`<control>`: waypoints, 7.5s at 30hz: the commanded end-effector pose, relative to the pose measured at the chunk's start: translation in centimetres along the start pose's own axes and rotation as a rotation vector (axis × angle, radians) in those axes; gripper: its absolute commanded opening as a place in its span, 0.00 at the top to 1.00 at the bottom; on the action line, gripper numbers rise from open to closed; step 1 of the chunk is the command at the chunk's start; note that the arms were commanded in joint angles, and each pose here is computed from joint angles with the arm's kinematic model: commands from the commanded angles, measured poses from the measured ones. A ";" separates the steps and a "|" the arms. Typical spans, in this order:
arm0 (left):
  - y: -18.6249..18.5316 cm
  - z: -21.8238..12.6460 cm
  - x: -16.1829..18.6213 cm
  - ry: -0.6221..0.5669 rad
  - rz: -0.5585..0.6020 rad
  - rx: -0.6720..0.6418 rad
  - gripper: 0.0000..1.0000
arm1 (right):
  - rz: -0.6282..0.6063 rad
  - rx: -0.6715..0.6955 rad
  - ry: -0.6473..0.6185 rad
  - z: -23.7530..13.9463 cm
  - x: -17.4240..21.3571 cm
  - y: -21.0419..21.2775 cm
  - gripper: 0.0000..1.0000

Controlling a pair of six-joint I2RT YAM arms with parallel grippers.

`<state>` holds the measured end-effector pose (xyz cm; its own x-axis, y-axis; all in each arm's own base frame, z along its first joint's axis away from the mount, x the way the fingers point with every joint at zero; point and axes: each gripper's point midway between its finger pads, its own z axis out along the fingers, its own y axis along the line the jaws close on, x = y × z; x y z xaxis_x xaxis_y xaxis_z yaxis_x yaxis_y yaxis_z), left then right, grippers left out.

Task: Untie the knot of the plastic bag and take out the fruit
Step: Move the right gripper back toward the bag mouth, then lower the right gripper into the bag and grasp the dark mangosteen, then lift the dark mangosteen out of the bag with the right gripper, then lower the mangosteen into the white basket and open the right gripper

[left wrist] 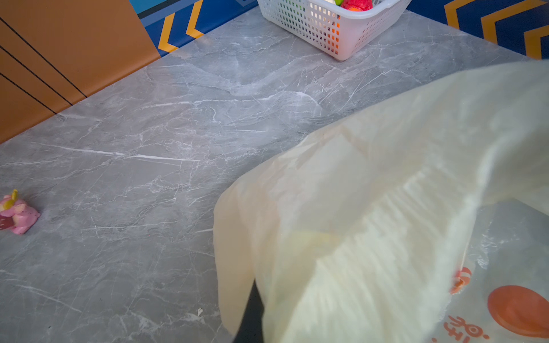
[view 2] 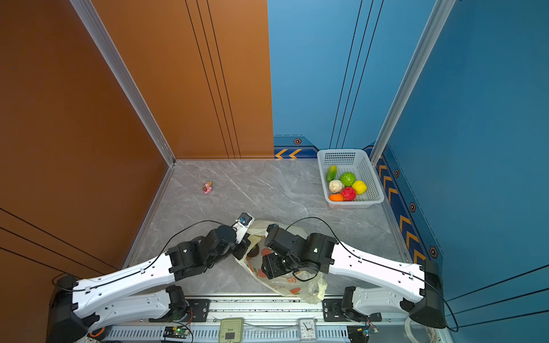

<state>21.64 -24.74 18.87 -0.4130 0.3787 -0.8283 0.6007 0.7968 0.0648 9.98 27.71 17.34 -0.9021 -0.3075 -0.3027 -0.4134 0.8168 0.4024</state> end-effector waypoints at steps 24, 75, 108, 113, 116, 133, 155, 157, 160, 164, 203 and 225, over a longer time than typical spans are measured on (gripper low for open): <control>-0.5 -0.1 -2.1 -0.042 0.031 0.045 1.00 | 0.071 0.156 0.014 11.5 -2.2 -4.3 0.38; 2.6 -3.5 6.0 0.013 -0.048 0.018 1.00 | 0.338 0.028 -0.155 19.7 -7.5 -0.4 0.23; 3.2 -2.7 1.8 -0.114 -0.040 -0.013 1.00 | 0.249 -0.369 -0.316 16.3 -10.9 4.8 0.06; 3.5 -2.4 0.5 -0.168 -0.068 -0.011 1.00 | 0.256 -0.398 -0.274 17.7 -10.9 5.7 0.06; 3.4 -2.1 0.1 -0.177 -0.084 0.002 1.00 | 0.272 -0.417 -0.274 18.2 -11.5 6.0 0.07; 3.4 -3.0 2.5 -0.122 -0.158 0.032 1.00 | 0.419 -0.361 -0.368 20.3 -15.7 2.6 0.33; 4.9 -3.3 3.9 -0.102 -0.162 -0.022 1.00 | 0.445 -0.286 -0.349 14.8 -13.4 -1.0 0.55; 4.9 -3.3 3.9 -0.102 -0.162 -0.022 1.00 | 0.450 -0.278 -0.350 14.2 -13.2 -1.2 0.56; 5.1 -3.3 3.7 -0.108 -0.164 -0.027 1.00 | 0.453 -0.265 -0.346 13.4 -12.9 -1.4 0.56; 5.1 -3.1 3.0 -0.120 -0.158 -0.029 1.00 | 0.432 -0.236 -0.319 12.1 -12.1 -1.6 0.56; 4.3 2.5 -2.9 -0.078 -0.209 -0.016 1.00 | 0.239 -0.247 -0.286 -2.8 -10.8 2.0 0.54; 3.2 1.6 -2.2 -0.091 -0.201 0.019 1.00 | 0.560 -0.101 -0.706 -15.3 -23.1 -19.2 0.53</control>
<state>26.29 -23.84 20.28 -0.4546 0.1642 -0.8754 0.5152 0.8503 -0.1080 35.28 13.35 29.70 -0.7166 0.5276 -0.4563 0.0410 0.6849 0.7275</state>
